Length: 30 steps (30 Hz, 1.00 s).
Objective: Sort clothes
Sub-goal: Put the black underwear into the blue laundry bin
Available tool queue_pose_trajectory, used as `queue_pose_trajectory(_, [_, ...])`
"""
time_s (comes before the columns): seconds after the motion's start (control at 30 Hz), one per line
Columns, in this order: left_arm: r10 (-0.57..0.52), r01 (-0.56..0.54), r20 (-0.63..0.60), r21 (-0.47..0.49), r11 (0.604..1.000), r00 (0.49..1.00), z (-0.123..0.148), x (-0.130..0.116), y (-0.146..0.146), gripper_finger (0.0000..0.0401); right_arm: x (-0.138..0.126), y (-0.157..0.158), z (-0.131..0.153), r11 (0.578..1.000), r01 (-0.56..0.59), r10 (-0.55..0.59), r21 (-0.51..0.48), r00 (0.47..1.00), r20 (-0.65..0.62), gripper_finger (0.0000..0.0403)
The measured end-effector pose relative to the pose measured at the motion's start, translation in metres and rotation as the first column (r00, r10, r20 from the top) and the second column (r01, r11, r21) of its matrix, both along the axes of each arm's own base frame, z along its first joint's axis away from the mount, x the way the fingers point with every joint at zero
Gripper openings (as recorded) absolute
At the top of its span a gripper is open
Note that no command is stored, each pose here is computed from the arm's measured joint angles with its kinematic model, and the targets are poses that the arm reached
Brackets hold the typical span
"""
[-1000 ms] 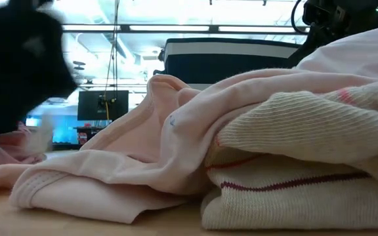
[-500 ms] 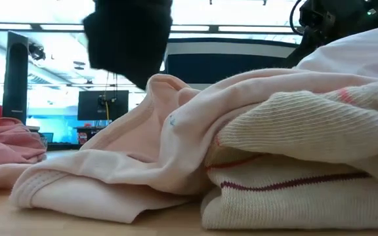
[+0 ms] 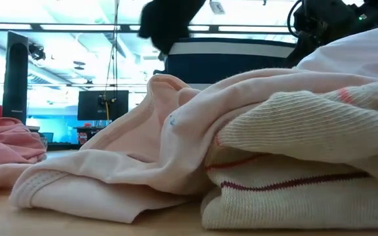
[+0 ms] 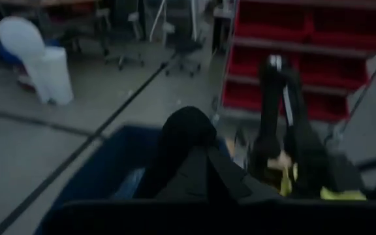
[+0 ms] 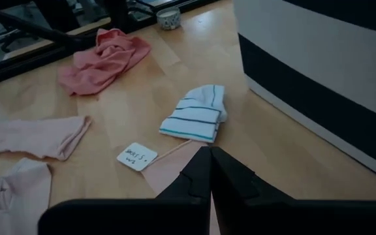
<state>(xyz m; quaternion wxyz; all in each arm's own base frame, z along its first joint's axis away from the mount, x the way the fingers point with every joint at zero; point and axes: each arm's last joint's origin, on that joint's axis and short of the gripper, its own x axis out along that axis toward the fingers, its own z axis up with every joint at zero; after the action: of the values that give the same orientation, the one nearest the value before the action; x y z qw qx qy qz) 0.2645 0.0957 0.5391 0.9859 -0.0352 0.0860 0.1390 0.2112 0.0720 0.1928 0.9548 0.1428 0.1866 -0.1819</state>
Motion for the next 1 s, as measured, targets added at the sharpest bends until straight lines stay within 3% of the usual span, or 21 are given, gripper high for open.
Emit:
queue_pose_trajectory(0.2, [-0.037, 0.03, 0.141, 0.047, 0.998, 0.989, 0.013, 0.029, 0.028, 0.0, 0.0, 0.0, 0.0, 1.0, -0.005, 0.005, -0.011, 1.0, -0.005, 0.0006])
queue_pose_trajectory(0.33, [-0.052, 0.052, 0.04, 0.001, 0.999, 0.998, -0.009, 0.053, 0.042, 0.0, 0.0, 0.0, 0.0, 0.999, -0.014, 0.014, -0.029, 1.0, -0.011, 0.0005])
queue_pose_trajectory(0.43, [-0.057, 0.051, -0.115, -0.051, 0.997, 0.992, -0.042, 0.077, 0.054, 0.0, 0.0, 0.0, 0.0, 0.999, -0.015, 0.014, -0.03, 1.0, -0.012, 0.0006])
queue_pose_trajectory(0.63, [-0.087, 0.032, -0.351, -0.159, 0.987, 0.932, -0.121, 0.133, 0.079, 0.0001, 0.0, 0.0, 0.0, 0.999, -0.014, 0.014, -0.031, 1.0, -0.014, 0.0008])
queue_pose_trajectory(0.83, [-0.161, 0.028, -0.464, -0.28, 0.96, 0.871, -0.2, 0.181, 0.095, 0.0007, 0.0, 0.0, 0.0, 0.999, -0.016, 0.015, -0.029, 1.0, -0.015, 0.0005])
queue_pose_trajectory(1.0, [-0.236, 0.004, -0.507, -0.417, 0.909, 0.829, -0.257, 0.205, 0.102, 0.0024, 0.0, 0.0, -0.001, 0.999, -0.02, 0.019, -0.029, 1.0, -0.018, 0.0008])
